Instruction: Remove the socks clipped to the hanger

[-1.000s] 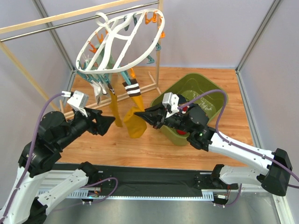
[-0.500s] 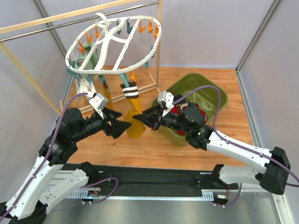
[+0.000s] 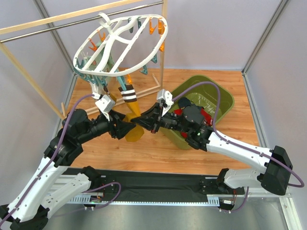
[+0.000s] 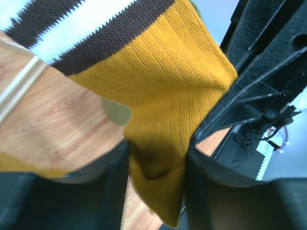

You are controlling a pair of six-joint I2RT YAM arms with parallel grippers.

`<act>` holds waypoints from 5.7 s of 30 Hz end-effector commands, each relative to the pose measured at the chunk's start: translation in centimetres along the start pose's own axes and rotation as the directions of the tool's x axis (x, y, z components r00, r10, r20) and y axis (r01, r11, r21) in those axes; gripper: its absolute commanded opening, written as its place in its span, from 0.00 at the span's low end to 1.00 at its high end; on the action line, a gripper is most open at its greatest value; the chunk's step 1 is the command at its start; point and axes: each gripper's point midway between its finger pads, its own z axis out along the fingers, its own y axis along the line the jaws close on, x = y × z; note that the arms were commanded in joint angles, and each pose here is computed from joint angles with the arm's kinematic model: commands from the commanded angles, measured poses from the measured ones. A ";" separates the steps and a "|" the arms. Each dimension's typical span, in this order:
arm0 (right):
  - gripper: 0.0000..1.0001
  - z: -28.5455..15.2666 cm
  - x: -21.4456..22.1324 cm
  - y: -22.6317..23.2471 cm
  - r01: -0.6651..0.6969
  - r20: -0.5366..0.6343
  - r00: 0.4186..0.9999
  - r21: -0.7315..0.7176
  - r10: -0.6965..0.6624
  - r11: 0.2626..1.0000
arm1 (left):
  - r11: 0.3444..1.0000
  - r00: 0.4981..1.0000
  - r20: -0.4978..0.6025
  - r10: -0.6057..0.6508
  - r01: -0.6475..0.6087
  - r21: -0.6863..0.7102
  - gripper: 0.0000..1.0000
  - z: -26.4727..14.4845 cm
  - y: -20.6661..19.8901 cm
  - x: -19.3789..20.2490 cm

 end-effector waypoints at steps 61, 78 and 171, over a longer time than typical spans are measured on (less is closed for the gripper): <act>0.64 5.1 -10.5 -6.4 -0.016 -0.037 0.999 0.162 0.022 0.987 | 0.989 0.985 0.095 0.147 -0.150 0.019 0.00 -1.8 -0.7 -1.7; 0.73 6.5 -10.0 -8.0 -0.078 -0.003 0.997 0.141 0.079 0.987 | 0.987 0.982 0.110 0.151 -0.156 0.037 0.00 -1.8 -1.1 -2.0; 0.70 6.8 -9.4 -7.6 -0.132 0.031 0.991 0.094 0.129 0.987 | 0.959 0.977 0.100 0.187 -0.204 0.196 0.00 -1.3 -3.8 -3.3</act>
